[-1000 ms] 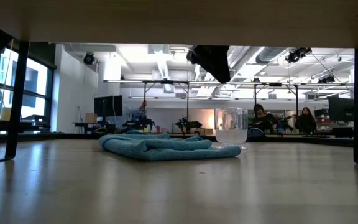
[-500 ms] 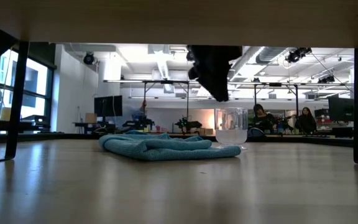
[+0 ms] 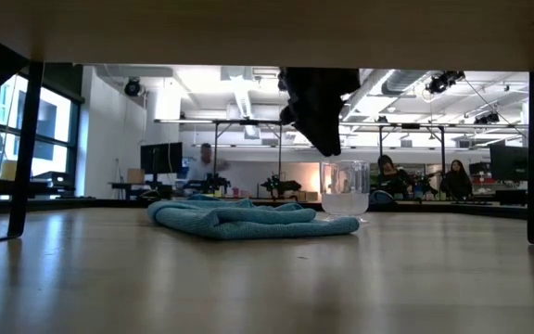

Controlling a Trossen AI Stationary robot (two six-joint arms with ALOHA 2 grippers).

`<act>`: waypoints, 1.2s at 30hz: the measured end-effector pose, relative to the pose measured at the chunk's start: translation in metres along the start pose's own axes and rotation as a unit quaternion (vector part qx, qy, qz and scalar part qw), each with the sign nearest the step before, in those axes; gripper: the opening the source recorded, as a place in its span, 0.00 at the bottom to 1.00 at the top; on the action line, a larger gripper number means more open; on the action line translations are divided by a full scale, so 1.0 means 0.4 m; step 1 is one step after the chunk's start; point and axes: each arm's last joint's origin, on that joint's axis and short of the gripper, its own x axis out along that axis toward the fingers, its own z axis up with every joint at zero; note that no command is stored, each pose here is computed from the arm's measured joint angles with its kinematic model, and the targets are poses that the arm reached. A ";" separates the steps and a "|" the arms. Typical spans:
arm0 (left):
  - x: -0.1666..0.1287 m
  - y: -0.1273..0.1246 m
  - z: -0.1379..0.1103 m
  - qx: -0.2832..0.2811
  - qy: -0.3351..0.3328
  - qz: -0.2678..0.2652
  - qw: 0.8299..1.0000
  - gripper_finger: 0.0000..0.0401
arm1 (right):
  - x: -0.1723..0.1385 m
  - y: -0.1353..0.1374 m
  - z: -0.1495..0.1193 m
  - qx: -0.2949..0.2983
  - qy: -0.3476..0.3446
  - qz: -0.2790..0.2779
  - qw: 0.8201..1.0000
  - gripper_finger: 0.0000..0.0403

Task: Stack small to large cups/mugs on shelf
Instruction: Put the transparent mug on the shelf

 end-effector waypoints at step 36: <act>0.050 0.012 -0.017 -0.046 0.037 -0.037 0.998 0.34 | 0.000 0.000 0.000 -0.004 0.000 0.000 1.000 0.34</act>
